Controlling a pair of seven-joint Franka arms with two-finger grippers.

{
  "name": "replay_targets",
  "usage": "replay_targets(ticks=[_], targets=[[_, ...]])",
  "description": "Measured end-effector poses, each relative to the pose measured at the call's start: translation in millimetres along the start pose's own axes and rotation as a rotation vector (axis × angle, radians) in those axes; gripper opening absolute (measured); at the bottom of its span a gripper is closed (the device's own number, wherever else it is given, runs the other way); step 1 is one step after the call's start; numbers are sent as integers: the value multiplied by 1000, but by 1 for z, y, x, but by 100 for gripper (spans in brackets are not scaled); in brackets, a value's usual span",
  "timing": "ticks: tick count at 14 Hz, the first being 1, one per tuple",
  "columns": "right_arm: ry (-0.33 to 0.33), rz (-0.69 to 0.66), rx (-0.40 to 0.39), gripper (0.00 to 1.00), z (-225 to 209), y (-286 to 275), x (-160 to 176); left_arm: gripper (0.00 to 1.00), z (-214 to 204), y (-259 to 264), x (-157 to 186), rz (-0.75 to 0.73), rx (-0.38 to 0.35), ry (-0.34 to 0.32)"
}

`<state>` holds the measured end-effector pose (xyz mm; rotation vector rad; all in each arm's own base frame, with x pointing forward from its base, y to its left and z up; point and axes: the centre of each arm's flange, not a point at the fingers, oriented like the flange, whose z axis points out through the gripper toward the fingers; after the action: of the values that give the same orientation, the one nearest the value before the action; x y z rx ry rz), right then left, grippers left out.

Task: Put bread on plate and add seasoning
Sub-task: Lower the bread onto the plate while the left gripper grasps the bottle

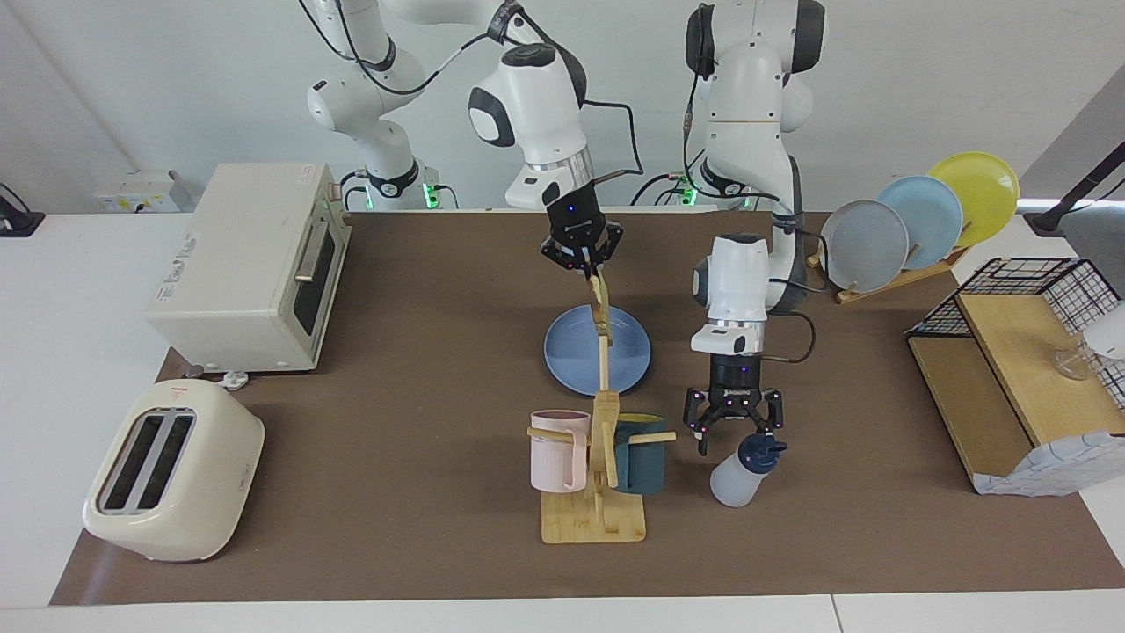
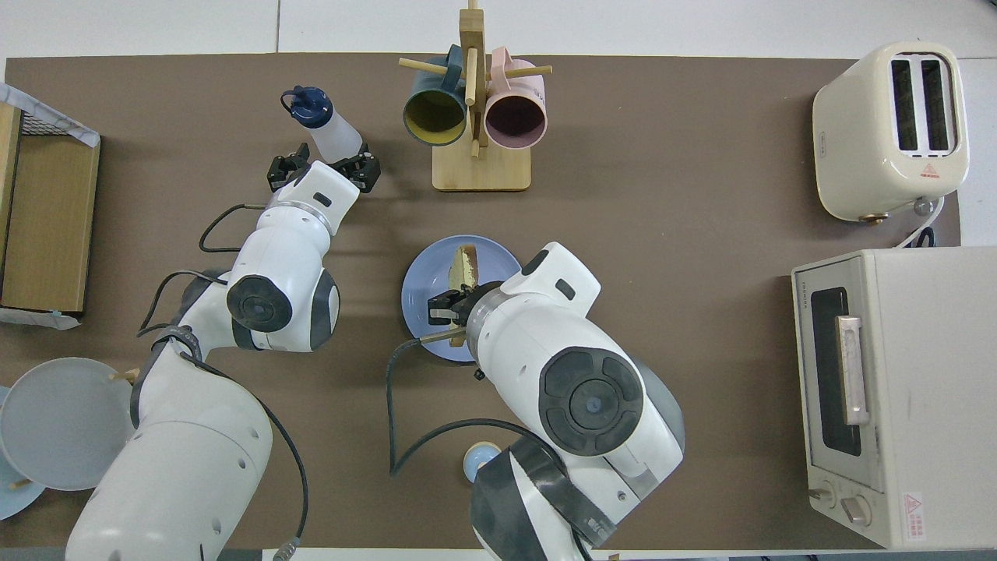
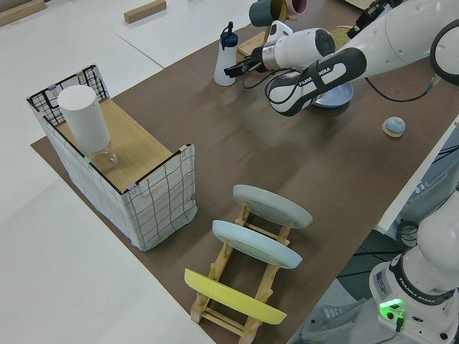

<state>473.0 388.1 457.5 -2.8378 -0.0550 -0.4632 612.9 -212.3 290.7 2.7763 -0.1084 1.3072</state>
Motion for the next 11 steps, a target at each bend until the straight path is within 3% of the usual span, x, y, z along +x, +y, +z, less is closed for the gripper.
replay_targets(ticks=[3,11], targets=[[2,3,-1,7,24,11,-11,100,5,-3,7,-11,12,16],[39,-17,38,7,36,8,-29,100,15,1,15,-7,14,18]])
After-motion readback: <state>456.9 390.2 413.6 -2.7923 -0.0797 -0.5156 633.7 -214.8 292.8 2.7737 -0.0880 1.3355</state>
